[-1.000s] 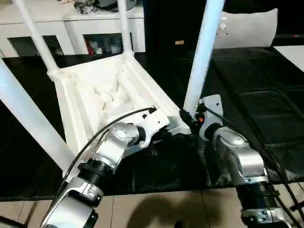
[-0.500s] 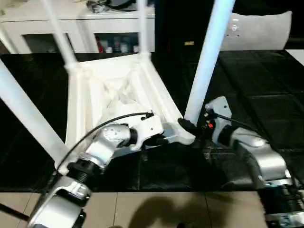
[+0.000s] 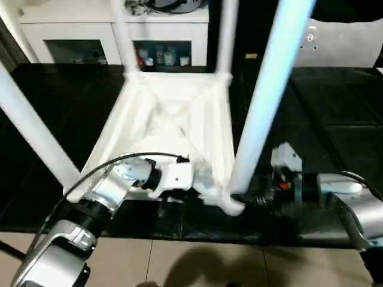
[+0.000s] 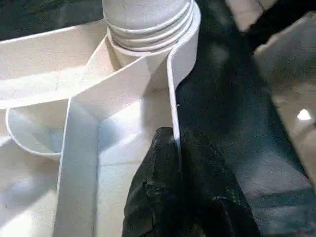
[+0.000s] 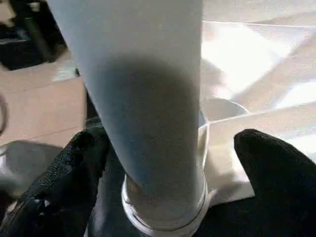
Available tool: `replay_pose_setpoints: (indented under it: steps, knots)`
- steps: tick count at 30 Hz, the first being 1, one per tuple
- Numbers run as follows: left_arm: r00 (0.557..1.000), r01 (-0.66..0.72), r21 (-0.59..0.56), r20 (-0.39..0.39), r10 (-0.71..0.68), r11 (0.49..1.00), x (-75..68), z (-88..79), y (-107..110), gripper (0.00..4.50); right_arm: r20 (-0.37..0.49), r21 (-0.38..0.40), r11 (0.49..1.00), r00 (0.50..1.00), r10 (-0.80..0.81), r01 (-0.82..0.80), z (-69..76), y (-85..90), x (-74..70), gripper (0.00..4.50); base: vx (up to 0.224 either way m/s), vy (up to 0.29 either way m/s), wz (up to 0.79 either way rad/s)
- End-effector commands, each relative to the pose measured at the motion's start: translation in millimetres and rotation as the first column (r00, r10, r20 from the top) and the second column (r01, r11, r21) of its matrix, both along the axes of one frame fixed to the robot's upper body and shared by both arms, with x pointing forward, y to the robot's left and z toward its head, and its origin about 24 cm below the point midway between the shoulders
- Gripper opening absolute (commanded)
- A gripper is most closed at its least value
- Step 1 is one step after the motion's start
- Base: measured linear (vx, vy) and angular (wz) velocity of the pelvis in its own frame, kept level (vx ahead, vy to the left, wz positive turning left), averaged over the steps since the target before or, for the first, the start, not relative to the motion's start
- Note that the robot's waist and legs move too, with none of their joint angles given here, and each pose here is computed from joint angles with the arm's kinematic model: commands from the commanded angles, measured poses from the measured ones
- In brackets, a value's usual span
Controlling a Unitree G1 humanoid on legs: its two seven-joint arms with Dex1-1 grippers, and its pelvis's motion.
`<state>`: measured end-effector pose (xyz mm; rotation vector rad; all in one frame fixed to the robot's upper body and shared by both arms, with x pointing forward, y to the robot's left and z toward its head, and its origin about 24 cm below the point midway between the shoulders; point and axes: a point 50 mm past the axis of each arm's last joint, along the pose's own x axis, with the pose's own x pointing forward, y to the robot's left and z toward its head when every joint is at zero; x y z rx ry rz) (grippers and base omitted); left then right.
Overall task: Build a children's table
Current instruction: Rotate leg to tighten
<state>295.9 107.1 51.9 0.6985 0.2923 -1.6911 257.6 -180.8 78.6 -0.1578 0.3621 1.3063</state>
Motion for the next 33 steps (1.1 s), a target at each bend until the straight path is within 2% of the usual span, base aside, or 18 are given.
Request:
replay_pose_setpoints:
  steps: [1, 2, 3, 7, 8, 10, 11, 19, 21, 23, 27, 28, 29, 30, 31, 33]
  knots:
    - [0.991, 0.129, 0.044, 0.012, -0.13, 0.991, -5.2, 3.1, -7, 0.0, -0.032, 0.017, 0.998, 0.997, 0.069, -0.068, 2.0, 3.2, -5.0, 4.08, 0.0, 0.0, 0.0]
    - [0.989, 0.144, 0.047, 0.01, -0.145, 0.988, -5.9, 3.3, -7, 0.0, -0.047, 0.016, 0.997, 0.996, 0.079, -0.079, 0.7, 3.6, -6.0, 4.08, 0.0, 0.0, 0.0]
    - [0.988, 0.152, 0.048, 0.008, -0.152, 0.987, -6.3, 3.4, -7, 0.0, -0.055, 0.016, 0.996, 0.995, 0.085, -0.084, 0.0, 3.8, -6.5, 3.87, 0.0, 0.0, 0.0]
    - [0.983, 0.183, 0.043, -0.002, -0.183, 0.982, -7.7, 4.3, -7, 0.0, -0.084, 0.021, 0.995, 0.992, 0.099, -0.097, -4.6, 5.2, -7.2, 3.72, 0.0, 0.0, 0.0]
    - [0.982, 0.189, 0.042, -0.005, -0.189, 0.981, -8.0, 4.6, -7, 0.0, -0.102, 0.029, 0.994, 0.989, 0.106, -0.103, -6.3, 6.3, -8.1, 3.45, 0.0, 0.0, 0.0]
    - [0.982, 0.19, 0.042, -0.006, -0.19, 0.981, -8.0, 4.8, -7, 0.0, -0.108, 0.034, 0.994, 0.988, 0.11, -0.107, -6.6, 6.8, -8.5, 3.45, 0.0, 0.0, 0.0]
    - [0.981, 0.193, 0.04, -0.01, -0.192, 0.98, -8.2, 4.9, -7, 0.0, -0.12, 0.045, 0.993, 0.986, 0.118, -0.113, -7.2, 7.9, -9.4, 3.27, 0.0, 0.0, 0.0]
    - [0.98, 0.199, 0.053, -0.024, -0.198, 0.979, -9.3, 2.8, -4, 0.0, -0.14, 0.102, 0.989, 0.983, 0.119, -0.106, -7.2, 11.8, -11.7, 2.67, 0.0, 0.0, 0.0]
    - [0.982, 0.184, 0.033, -0.042, -0.183, 0.982, -10.0, 2.6, -4, 0.0, -0.142, 0.125, 0.988, 0.984, 0.111, -0.094, -6.7, 13.6, -12.8, 2.38, 0.0, 0.0, 0.0]
    - [0.986, 0.157, 0.019, -0.053, -0.156, 0.987, -10.2, 2.3, -5, 0.0, -0.142, 0.14, 0.987, 0.985, 0.094, -0.074, -6.8, 15.3, -13.5, 2.34, 0.0, 0.0, 0.0]
    - [0.997, 0.033, -0.007, -0.066, -0.033, 0.999, -7.2, 1.2, -9, 0.0, -0.101, 0.106, 0.991, 0.992, -0.075, 0.086, -12.2, 17.7, -2.9, 2.21, 0.0, 0.0, 0.0]
    - [0.996, -0.036, -0.036, -0.08, 0.033, 0.999, -5.6, 1.8, -14, 0.0, -0.051, 0.076, 0.968, 0.971, -0.235, 0.238, -15.7, 18.1, 10.2, 2.17, 0.0, 0.0, 0.0]
    - [0.996, -0.036, -0.036, -0.08, 0.033, 0.999, -5.6, 1.8, -14, 0.0, -0.051, 0.076, 0.968, 0.971, -0.235, 0.238, -15.7, 18.1, 10.2, 2.13, 0.0, 0.0, 0.0]
    - [0.991, -0.11, -0.06, -0.081, 0.105, 0.992, -3.4, 2.2, -21, 0.0, -0.028, 0.067, 0.922, 0.924, -0.381, 0.382, -17.1, 21.4, 22.7, 2.09, 0.0, 0.0, 0.0]
    - [0.984, -0.163, -0.072, -0.082, 0.157, 0.984, -1.2, 2.3, -26, 0.0, -0.011, 0.06, 0.894, 0.896, -0.444, 0.444, -17.6, 24.3, 28.7, 2.09, 0.0, 0.0, 0.0]
    - [0.977, -0.2, -0.081, -0.085, 0.193, 0.976, 0.3, 2.4, -30, 0.0, 0.003, 0.056, 0.874, 0.875, -0.484, 0.483, -17.7, 26.2, 32.5, 2.05, 0.0, 0.0, 0.0]
